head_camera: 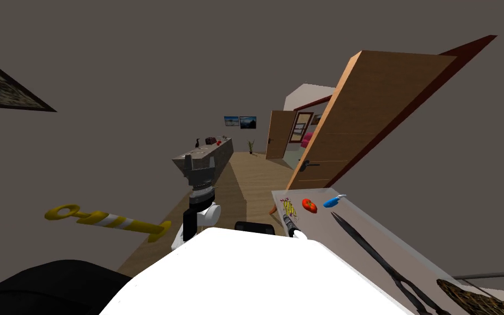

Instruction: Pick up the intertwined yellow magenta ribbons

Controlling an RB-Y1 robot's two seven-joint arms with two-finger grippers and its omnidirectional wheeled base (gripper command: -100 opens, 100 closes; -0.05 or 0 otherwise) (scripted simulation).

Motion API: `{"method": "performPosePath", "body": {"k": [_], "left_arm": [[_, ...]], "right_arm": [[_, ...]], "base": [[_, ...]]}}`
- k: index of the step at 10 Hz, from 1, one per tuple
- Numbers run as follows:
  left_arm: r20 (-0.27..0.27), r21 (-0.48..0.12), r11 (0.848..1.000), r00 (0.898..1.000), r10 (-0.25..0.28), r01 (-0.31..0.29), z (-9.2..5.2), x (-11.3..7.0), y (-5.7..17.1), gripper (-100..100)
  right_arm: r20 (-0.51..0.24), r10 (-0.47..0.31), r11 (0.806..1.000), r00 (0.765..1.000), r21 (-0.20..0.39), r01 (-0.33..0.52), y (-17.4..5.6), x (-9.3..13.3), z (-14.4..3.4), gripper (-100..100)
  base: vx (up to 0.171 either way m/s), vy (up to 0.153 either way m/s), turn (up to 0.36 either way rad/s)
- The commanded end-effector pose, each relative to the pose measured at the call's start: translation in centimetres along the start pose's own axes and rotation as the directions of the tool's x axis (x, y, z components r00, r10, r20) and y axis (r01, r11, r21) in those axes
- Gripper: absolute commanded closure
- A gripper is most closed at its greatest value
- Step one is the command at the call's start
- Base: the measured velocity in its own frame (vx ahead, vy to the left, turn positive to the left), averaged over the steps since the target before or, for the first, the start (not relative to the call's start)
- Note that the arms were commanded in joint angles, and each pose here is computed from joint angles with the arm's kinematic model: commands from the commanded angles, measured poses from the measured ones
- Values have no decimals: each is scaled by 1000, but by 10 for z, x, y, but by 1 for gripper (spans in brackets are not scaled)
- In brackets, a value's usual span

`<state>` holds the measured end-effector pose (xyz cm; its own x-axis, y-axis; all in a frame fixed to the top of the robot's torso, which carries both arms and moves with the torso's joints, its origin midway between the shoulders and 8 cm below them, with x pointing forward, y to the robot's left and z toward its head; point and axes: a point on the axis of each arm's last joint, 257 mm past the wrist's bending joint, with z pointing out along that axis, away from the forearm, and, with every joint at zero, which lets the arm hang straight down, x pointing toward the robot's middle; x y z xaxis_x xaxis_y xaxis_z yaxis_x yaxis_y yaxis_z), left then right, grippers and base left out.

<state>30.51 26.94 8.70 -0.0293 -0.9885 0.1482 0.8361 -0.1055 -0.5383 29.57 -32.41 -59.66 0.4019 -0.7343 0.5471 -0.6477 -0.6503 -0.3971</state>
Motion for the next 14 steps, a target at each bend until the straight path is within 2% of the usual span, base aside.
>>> {"method": "performPosePath", "body": {"k": [1, 3, 4, 6, 7, 9, 10, 11, 13, 14], "left_arm": [[0, 0, 1000, 1000, 0, 0, 0, 0, 0, 0], [0, 0, 1000, 1000, 0, 0, 0, 0, 0, 0], [0, 0, 1000, 1000, 0, 0, 0, 0, 0, 0], [0, 0, 1000, 1000, 0, 0, 0, 0, 0, 0], [0, 0, 1000, 1000, 0, 0, 0, 0, 0, 0], [0, 0, 1000, 1000, 0, 0, 0, 0, 0, 0], [0, 0, 1000, 1000, 0, 0, 0, 0, 0, 0], [0, 0, 1000, 1000, 0, 0, 0, 0, 0, 0], [0, 0, 1000, 1000, 0, 0, 0, 0, 0, 0], [0, 0, 1000, 1000, 0, 0, 0, 0, 0, 0]], "right_arm": [[1, -1, 1000, 1000, 6, 1, -2, 1, 0, 100], [-3, -3, 1000, 1000, 2, 3, 0, 2, 0, 100], [2, -34, 999, 999, 22, 34, -3, 10, 2, 100], [10, -37, 999, 999, 31, 36, -1, 10, 2, 100], [4, -66, 997, 998, 42, 66, 0, 21, 4, 100], [20, -70, 996, 997, 63, 69, -3, 18, 3, 100], [8, -104, 992, 995, 70, 103, 1, 32, 4, 100], [25, -104, 990, 994, 93, 102, -4, 27, 4, 100], [23, -109, 990, 994, 88, 106, -2, 27, 4, 100], [26, -105, 991, 994, 91, 102, -3, 26, 4, 0]], "base": [[1, -7, 2], [0, -7, -6], [18, 68, -308], [8, 73, -90], [34, 76, -333], [4, 59, -55], [-8, 60, -285], [5, 79, -210], [5, 29, 20], [0, 0, 0]]}}
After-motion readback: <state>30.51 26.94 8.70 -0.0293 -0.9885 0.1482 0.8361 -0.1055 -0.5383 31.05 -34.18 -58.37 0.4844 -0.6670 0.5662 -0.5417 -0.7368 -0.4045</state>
